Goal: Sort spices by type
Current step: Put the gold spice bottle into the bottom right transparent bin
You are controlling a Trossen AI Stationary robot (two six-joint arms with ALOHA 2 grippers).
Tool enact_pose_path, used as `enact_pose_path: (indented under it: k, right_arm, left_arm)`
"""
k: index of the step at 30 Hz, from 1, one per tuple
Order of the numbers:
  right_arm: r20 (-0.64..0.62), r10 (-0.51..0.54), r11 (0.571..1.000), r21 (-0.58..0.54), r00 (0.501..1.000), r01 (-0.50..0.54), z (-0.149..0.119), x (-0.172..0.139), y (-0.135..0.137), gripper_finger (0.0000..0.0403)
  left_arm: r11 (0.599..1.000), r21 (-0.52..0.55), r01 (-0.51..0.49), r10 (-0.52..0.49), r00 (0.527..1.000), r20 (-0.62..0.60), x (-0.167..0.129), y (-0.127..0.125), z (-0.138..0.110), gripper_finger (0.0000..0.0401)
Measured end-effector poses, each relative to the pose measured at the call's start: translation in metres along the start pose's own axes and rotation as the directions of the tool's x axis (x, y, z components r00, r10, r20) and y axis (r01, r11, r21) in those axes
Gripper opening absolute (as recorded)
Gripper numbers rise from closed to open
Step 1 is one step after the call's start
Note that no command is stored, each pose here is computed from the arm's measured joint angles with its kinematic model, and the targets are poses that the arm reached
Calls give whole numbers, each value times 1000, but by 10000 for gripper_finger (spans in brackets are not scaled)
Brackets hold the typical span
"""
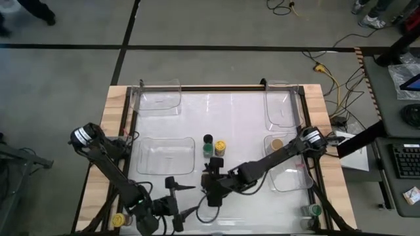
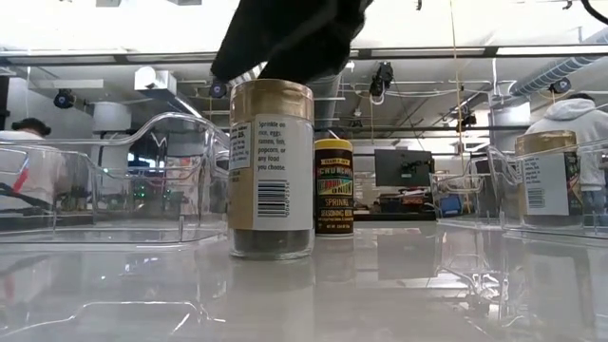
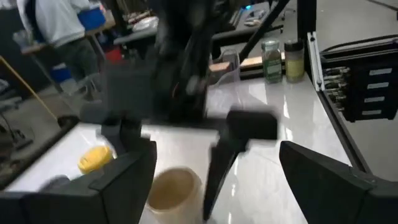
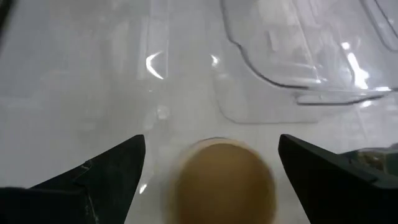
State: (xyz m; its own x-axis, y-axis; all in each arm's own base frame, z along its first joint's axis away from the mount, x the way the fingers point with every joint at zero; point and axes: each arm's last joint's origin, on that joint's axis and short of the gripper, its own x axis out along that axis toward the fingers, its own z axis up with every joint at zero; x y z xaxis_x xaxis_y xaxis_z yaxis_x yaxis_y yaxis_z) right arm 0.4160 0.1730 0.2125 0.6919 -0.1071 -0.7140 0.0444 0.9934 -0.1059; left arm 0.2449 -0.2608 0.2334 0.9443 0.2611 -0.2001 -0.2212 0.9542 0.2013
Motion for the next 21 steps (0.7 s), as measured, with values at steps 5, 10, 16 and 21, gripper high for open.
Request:
enact_pose_path:
  k: [5, 10, 16, 21]
  right_arm:
    - [-43, 19, 999, 30, 999, -18, -2, 5, -7, 359]
    - [-101, 33, 999, 39, 994, -29, -6, 6, -12, 359]
    - [-110, 38, 999, 35, 993, -35, -7, 7, -13, 351]
    - [-115, 34, 997, 71, 993, -26, -8, 10, -15, 306]
  left_arm:
    - [999, 51, -11, 10, 1000, 16, -4, 6, 9, 323]
    - [996, 83, -28, 28, 1000, 7, -2, 4, 4, 323]
    - [994, 109, -29, 31, 999, -13, 3, -4, -11, 323]
    - [992, 113, -51, 55, 998, -31, 6, -8, -27, 323]
